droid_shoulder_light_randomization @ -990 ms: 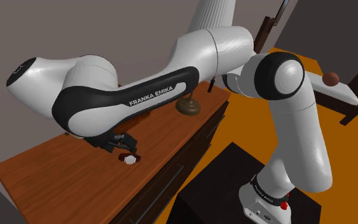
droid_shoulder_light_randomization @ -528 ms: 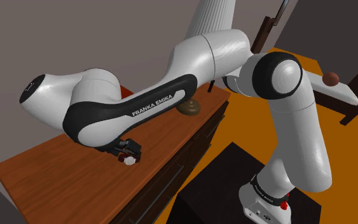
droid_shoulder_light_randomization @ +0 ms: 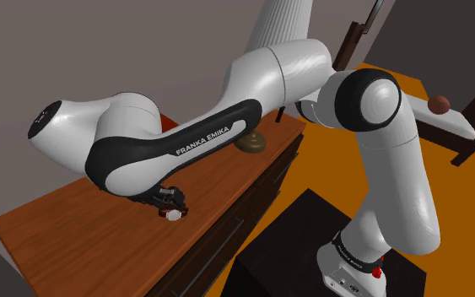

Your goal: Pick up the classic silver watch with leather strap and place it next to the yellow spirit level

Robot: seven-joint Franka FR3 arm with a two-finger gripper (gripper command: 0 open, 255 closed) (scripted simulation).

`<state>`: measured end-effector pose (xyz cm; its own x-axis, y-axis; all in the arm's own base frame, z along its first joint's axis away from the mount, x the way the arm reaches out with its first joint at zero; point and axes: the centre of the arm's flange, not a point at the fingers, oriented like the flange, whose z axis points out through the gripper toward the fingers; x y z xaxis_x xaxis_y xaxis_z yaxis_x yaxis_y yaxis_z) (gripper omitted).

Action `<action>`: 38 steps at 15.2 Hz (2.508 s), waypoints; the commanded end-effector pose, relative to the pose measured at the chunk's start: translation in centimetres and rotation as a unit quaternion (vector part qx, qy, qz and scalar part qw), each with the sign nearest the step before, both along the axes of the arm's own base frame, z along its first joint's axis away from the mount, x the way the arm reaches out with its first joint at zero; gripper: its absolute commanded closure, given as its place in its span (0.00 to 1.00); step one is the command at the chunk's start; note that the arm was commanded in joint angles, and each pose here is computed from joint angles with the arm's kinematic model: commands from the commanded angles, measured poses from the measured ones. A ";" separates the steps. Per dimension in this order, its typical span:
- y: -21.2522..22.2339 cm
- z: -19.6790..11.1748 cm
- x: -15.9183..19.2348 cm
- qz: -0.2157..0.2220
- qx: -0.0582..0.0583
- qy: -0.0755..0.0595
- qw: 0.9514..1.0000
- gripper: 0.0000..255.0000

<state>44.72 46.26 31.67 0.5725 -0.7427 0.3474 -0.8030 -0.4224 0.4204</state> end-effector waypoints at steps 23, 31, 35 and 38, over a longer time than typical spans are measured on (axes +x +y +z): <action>-13.9 1.4 -4.6 -0.268 0.335 -0.110 0.897 0.00; -13.9 1.4 -4.6 -0.268 0.335 -0.110 0.897 1.00; -13.9 1.4 -4.6 -0.268 0.335 -0.110 0.897 1.00; -13.9 1.4 -4.6 -0.268 0.335 -0.110 0.897 1.00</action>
